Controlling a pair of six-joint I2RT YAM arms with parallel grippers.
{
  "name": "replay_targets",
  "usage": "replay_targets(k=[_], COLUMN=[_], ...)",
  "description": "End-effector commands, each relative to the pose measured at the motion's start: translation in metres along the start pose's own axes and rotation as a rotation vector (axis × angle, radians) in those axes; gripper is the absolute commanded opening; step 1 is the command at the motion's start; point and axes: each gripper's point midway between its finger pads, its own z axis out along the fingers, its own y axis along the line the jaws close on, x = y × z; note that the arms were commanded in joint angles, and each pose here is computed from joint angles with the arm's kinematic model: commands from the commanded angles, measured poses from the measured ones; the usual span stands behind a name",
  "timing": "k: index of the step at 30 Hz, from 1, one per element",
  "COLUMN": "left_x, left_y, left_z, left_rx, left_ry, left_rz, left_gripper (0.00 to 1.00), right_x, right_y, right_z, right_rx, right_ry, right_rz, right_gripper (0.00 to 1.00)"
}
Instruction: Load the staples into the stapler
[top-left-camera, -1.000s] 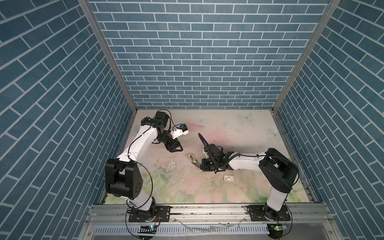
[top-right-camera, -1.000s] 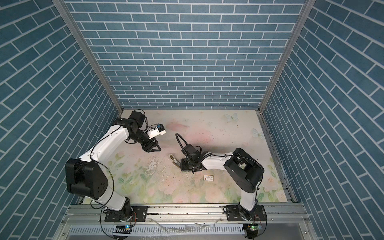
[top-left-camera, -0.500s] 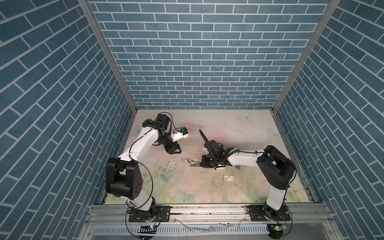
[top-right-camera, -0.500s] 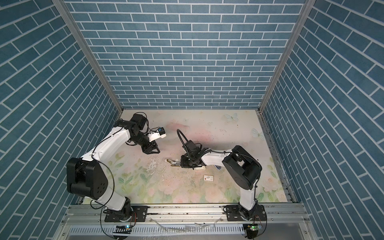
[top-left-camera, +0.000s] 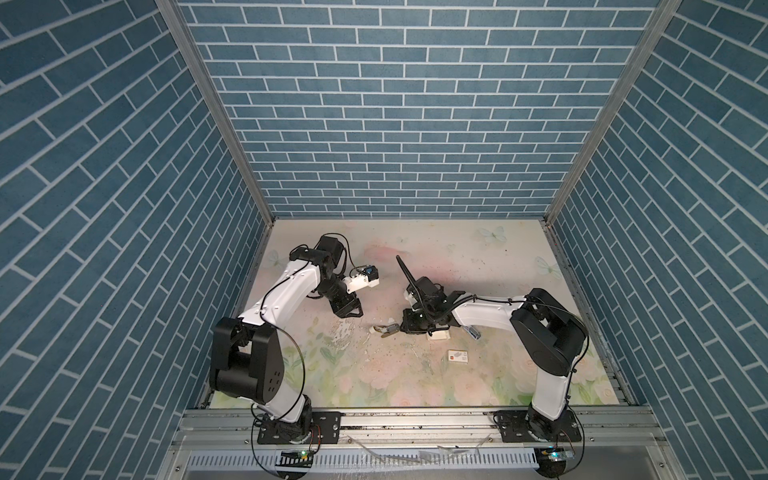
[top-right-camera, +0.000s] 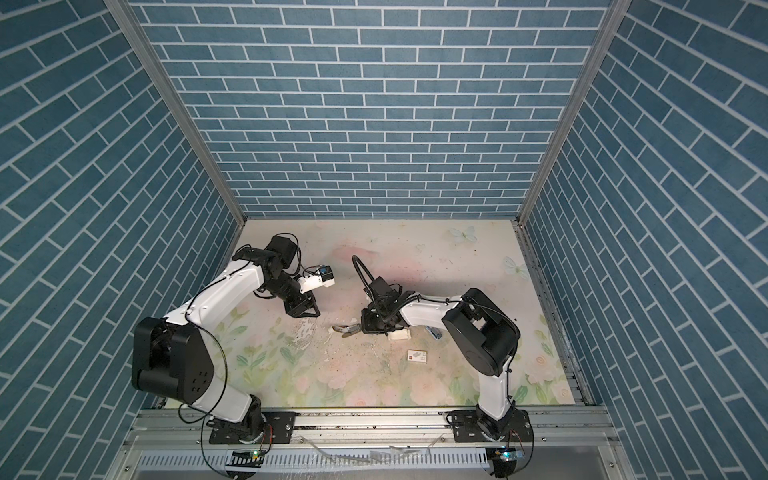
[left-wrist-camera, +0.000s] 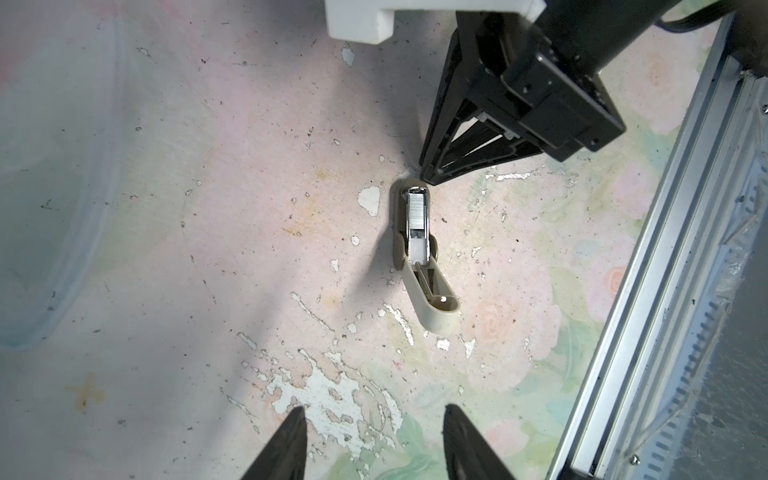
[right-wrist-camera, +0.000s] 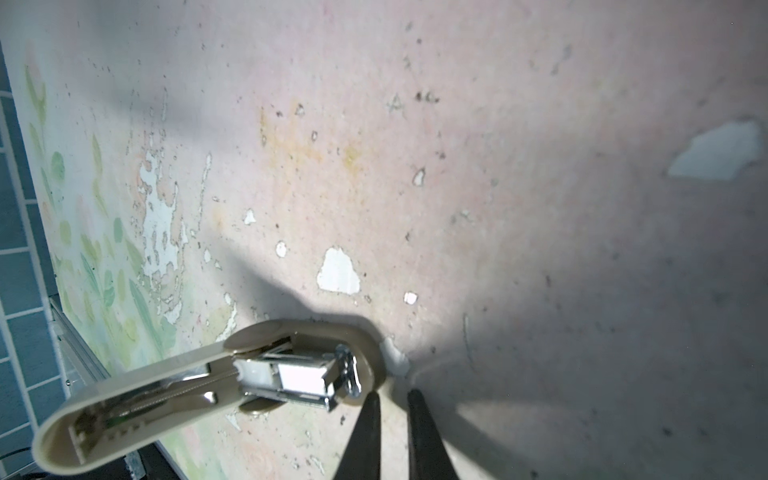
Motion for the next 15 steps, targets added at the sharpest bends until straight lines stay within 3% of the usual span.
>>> replay_targets(k=[1,15], left_x=[0.007,0.022], left_y=[-0.013,-0.032], left_z=[-0.010,0.010], left_rx=[-0.005,0.093], left_ry=[0.000,0.024], left_rz=[0.007,-0.030], left_gripper=[0.55,0.51], right_x=[-0.007,-0.022], right_y=[0.006,0.012], right_z=[-0.012,-0.008], right_rx=[-0.007,-0.056], right_ry=[-0.010,0.022], right_rz=[-0.026,-0.042], right_gripper=[0.16,0.17])
